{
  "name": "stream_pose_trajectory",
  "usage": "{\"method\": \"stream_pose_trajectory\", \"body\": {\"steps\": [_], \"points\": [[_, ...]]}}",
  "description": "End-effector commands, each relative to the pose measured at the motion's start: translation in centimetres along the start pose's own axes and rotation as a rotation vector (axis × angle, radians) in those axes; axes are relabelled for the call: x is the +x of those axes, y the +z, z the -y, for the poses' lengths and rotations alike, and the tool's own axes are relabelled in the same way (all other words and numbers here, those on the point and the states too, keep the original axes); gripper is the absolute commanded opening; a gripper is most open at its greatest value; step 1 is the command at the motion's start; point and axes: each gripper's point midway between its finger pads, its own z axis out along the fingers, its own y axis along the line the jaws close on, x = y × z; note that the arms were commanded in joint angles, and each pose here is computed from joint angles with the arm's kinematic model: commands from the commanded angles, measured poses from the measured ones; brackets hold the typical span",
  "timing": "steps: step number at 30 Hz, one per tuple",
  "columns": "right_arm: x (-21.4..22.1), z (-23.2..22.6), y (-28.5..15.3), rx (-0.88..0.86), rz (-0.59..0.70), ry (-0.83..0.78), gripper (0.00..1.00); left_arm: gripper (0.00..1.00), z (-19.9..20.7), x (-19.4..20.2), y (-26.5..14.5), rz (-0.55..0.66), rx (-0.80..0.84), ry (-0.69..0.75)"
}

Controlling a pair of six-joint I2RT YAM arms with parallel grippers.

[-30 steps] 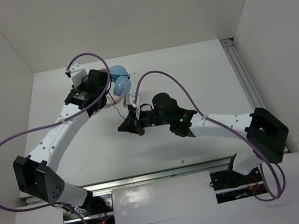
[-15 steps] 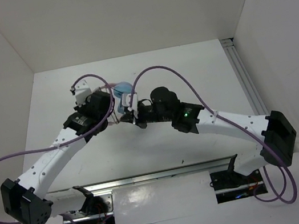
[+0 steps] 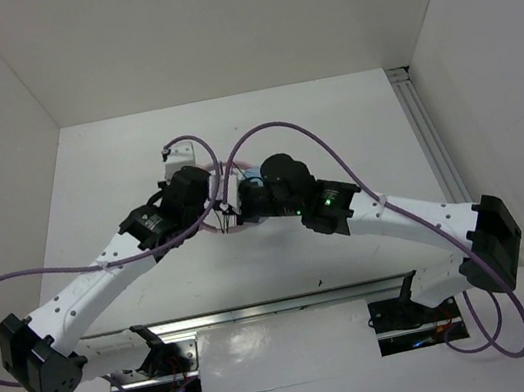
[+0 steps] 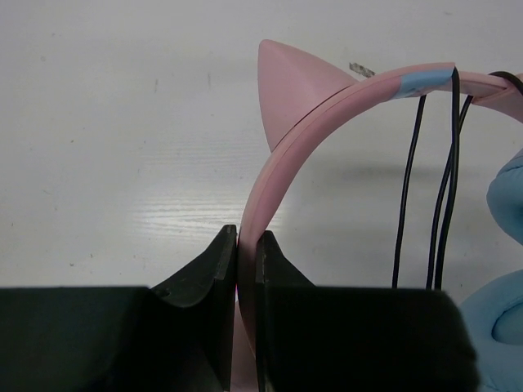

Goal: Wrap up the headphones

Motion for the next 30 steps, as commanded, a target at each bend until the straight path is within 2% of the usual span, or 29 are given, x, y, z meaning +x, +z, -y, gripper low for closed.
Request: {"method": "stream_pose_trajectory", "body": {"steps": [1, 11, 21, 30], "points": [[-4.6, 2.3, -1.3, 0.065, 0.094, -0.093, 0.0, 0.0, 2.7, -2.9, -1.4, 0.056, 0.144, -0.02], [-3.8, 3.3, -1.3, 0.125, 0.068, -0.118, 0.0, 0.0, 5.1, -2.7, -4.7, 0.037, 0.392, 0.017], [-2.3, 6.0, -2.4, 0.216, 0.041, -0.12, 0.0, 0.0, 3.2, -3.2, -5.6, 0.044, 0.341, 0.031], [-1.4, 7.7, -2.8, 0.231, 0.05, -0.079, 0.04, 0.0, 3.4, -4.1, -7.3, 0.068, 0.412, 0.006]]}}
